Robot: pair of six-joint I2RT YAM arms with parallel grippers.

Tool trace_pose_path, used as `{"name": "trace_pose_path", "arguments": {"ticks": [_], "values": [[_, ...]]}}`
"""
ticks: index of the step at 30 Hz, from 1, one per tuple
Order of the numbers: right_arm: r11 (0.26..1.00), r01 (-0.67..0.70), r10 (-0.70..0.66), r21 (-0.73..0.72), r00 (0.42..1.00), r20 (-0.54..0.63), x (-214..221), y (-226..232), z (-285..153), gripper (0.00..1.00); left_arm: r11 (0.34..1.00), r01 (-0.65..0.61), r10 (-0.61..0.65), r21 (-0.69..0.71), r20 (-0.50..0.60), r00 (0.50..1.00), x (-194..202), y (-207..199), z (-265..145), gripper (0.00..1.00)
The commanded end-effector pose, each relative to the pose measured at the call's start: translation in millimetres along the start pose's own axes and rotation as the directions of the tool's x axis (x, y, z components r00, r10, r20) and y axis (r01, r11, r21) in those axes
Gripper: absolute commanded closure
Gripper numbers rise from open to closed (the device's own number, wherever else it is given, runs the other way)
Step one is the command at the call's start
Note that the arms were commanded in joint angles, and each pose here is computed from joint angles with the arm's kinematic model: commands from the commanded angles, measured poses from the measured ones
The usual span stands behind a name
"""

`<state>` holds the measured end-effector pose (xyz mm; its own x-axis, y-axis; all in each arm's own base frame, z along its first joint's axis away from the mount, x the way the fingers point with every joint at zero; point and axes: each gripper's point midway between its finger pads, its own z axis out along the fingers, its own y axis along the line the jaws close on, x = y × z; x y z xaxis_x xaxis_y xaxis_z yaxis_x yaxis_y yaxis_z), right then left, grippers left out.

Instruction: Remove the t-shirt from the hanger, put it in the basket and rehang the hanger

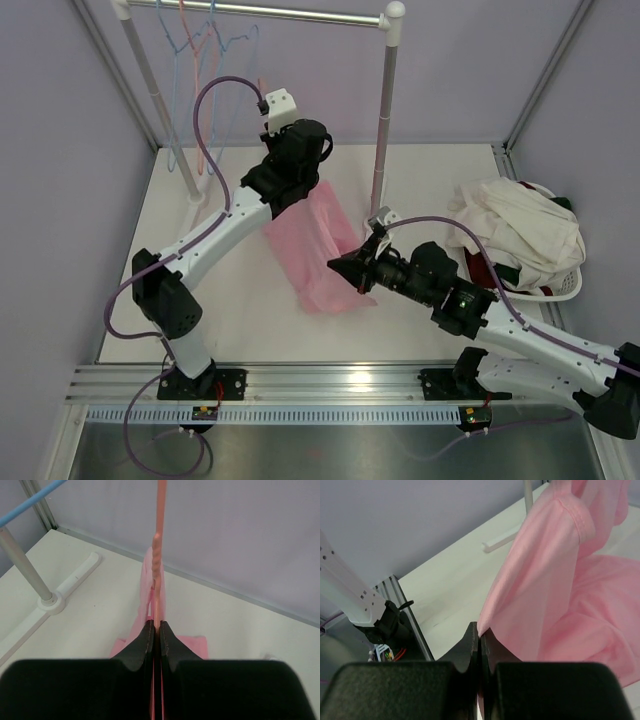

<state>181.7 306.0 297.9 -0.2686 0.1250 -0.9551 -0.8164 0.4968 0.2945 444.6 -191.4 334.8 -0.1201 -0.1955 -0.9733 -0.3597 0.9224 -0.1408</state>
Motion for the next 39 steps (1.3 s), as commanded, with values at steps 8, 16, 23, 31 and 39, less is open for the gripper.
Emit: {"name": "trace_pose_path", "arguments": {"ticks": [8,16,23,31,39], "values": [[0.992,-0.112,0.107,-0.054,0.990,-0.091,58.8,31.2,13.6,1.00,0.988,0.157,-0.154,-0.005,0.161,0.975,-85.7,-0.7,0.5,1.00],[0.997,-0.078,0.079,0.020,0.994,-0.075,57.7,18.2,30.5,1.00,0.976,0.180,-0.193,0.124,0.104,0.976,-92.6,0.8,-21.0,1.00],[0.993,-0.096,0.095,0.069,0.995,0.013,19.2,-6.4,52.2,1.00,0.902,0.246,-0.249,0.354,-0.039,0.968,-105.9,34.1,-96.0,1.00],[0.990,-0.052,0.053,0.132,0.999,0.003,1.3,-31.7,81.3,1.00,0.803,0.223,-0.130,0.553,-0.204,0.970,-77.7,68.2,-163.3,1.00],[0.987,-0.040,0.039,0.159,0.999,0.008,-11.6,-45.2,93.5,1.00,0.683,0.259,0.047,0.683,-0.395,0.917,-52.0,70.4,-216.0,1.00]]}}
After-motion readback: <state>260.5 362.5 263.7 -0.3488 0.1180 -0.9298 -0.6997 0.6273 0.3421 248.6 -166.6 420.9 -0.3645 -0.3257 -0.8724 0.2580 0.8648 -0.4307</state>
